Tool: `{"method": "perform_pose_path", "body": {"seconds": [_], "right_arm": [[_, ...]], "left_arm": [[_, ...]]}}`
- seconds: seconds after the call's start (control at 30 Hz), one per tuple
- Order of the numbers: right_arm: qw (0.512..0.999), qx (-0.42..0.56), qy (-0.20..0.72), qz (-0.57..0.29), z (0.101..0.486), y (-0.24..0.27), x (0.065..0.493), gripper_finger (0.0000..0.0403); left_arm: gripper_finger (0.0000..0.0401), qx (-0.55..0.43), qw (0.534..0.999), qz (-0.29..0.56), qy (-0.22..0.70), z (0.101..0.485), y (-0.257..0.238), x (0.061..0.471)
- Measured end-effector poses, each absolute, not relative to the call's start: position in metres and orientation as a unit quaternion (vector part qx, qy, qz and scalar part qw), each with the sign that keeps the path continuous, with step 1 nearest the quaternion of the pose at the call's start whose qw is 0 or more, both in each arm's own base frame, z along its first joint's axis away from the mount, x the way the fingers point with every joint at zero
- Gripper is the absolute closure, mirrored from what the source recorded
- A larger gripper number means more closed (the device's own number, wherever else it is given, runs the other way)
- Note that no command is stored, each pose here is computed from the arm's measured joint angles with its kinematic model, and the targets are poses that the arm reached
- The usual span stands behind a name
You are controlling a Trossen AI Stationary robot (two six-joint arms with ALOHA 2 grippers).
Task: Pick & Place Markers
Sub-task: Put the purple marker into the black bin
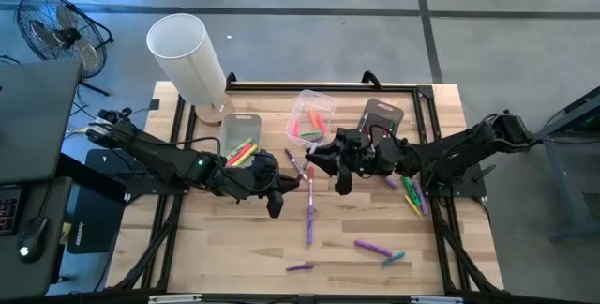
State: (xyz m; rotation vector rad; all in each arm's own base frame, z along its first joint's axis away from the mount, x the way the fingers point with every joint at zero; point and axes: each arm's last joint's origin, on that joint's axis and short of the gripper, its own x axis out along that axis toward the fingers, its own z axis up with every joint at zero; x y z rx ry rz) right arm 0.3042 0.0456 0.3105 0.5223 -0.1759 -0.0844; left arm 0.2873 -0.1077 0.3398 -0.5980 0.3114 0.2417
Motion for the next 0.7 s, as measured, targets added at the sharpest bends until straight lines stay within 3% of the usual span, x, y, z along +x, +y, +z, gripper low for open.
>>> {"method": "perform_pose_path", "body": {"seconds": [0.13,0.37,0.7], "right_arm": [[0.963,0.253,-0.089,-0.036,0.311,0.046,0.304,0.0379],[0.963,0.254,-0.085,-0.04,0.31,0.043,0.305,0.0363],[0.966,0.233,-0.023,-0.113,0.306,0.026,0.296,0.0376]], "left_arm": [[0.0373,-0.289,0.937,0.115,0.161,0.339,-0.102,0.29],[0.0319,-0.292,0.933,0.11,0.179,0.336,-0.087,0.294],[0.023,-0.259,0.938,0.096,0.21,0.344,-0.049,0.288]]}}
